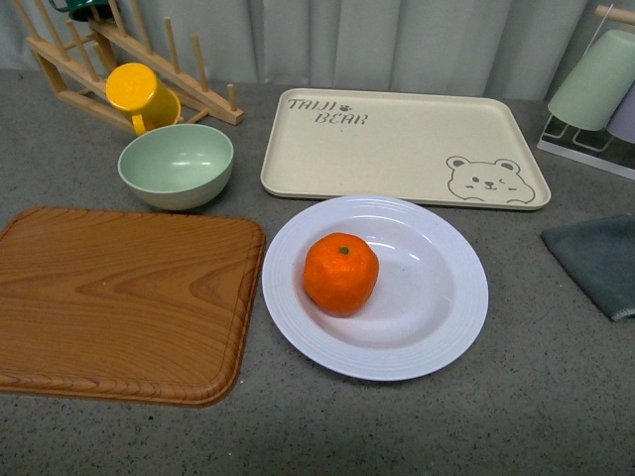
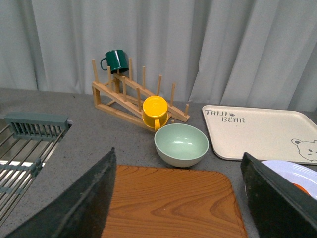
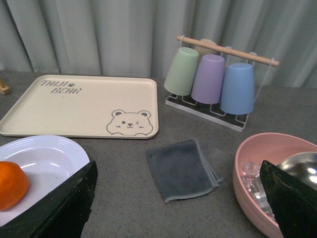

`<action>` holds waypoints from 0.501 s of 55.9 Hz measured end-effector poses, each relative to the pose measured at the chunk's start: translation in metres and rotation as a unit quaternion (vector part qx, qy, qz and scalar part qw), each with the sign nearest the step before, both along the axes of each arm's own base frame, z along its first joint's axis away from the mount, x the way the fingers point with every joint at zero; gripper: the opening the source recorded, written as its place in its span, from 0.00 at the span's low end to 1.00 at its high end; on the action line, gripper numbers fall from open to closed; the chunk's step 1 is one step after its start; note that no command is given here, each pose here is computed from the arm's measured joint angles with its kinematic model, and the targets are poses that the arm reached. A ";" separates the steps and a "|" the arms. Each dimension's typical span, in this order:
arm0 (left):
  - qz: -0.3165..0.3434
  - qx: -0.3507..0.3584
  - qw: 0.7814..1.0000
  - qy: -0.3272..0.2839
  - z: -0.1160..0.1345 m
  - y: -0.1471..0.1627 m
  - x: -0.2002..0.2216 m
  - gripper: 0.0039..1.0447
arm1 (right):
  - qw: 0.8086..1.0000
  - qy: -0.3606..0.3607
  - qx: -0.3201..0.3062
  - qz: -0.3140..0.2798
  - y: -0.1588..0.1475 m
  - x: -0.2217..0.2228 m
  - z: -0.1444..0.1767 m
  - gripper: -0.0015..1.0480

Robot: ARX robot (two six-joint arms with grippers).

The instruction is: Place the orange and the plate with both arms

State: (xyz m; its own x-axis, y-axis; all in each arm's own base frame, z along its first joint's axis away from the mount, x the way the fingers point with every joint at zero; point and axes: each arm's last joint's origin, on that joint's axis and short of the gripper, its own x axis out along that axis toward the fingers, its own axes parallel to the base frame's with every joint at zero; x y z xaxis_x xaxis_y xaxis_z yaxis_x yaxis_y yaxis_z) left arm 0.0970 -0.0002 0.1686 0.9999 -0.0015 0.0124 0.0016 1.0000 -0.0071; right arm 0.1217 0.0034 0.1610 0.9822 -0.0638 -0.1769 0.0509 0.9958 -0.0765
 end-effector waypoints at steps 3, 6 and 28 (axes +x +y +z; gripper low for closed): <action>0.000 0.000 1.000 0.000 0.000 0.000 0.000 0.80 | 1.000 0.002 0.007 0.008 -0.001 0.011 0.000 0.91; 0.000 0.000 1.000 0.000 0.000 0.000 0.000 0.89 | 1.000 0.006 0.022 0.013 -0.003 0.024 0.001 0.91; 0.000 0.001 1.000 0.000 0.000 0.000 0.000 0.94 | 0.882 0.294 0.364 0.050 -0.030 0.147 -0.073 0.91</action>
